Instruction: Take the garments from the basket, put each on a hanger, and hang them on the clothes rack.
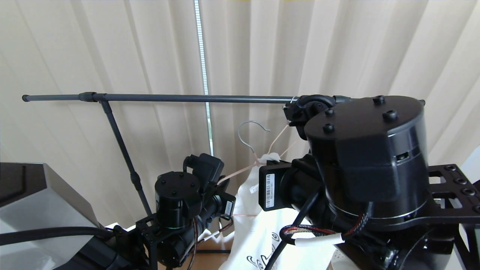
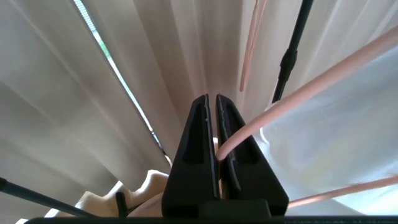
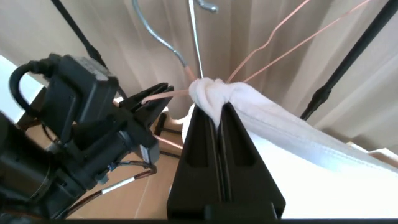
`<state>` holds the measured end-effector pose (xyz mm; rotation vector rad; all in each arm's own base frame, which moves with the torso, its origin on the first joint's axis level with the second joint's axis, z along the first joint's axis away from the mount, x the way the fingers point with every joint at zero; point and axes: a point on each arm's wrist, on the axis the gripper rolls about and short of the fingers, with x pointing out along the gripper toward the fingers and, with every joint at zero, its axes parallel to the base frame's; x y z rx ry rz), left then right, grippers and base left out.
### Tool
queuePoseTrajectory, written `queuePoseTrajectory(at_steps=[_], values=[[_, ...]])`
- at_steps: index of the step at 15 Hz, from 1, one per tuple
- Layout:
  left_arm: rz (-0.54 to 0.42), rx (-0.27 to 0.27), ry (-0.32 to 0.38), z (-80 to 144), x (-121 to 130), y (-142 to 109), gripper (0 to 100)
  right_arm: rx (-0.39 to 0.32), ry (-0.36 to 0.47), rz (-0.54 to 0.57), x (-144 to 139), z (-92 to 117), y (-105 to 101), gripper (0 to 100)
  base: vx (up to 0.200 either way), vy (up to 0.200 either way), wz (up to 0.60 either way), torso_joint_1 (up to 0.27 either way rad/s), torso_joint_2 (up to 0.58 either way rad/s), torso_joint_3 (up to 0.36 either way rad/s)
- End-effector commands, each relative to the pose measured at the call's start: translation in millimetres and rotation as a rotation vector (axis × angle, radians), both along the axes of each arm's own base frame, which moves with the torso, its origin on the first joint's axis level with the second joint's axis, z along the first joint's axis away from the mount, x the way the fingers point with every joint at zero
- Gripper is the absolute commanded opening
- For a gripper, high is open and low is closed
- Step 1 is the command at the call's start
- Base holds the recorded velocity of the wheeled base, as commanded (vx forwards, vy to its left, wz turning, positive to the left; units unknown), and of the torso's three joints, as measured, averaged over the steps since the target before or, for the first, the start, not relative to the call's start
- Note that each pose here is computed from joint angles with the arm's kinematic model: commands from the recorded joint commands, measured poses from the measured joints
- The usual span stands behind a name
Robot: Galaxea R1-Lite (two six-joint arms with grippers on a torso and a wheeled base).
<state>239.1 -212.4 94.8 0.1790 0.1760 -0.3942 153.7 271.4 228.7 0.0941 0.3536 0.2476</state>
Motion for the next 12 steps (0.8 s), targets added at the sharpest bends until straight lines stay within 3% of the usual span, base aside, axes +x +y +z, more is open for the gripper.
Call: queuePoseTrajectory(at_steps=[1,5,6,12], values=[[0.0,-0.002,-0.002,0.7,-0.1,0.0,0,-0.001,-0.001,-0.023,5.9,-0.4,-2.3,0,0.0,0.0,0.0,0.0,0.0,0.0],[-0.003,0.001,-0.001,0.2,-1.1,-0.4,0,-0.001,0.002,-0.022,6.6,-1.4,-1.9,0,0.0,0.0,0.0,0.0,0.0,0.0],[-0.003,0.001,-0.001,0.2,-1.1,-0.4,0,-0.001,0.002,-0.025,7.4,-1.4,-2.4,100,0.0,0.0,0.0,0.0,0.0,0.0],[-0.006,-0.01,-0.012,0.6,-2.3,-0.6,0,0.007,-0.005,-0.066,16.2,2.5,-11.2,100,0.0,0.0,0.0,0.0,0.0,0.0]])
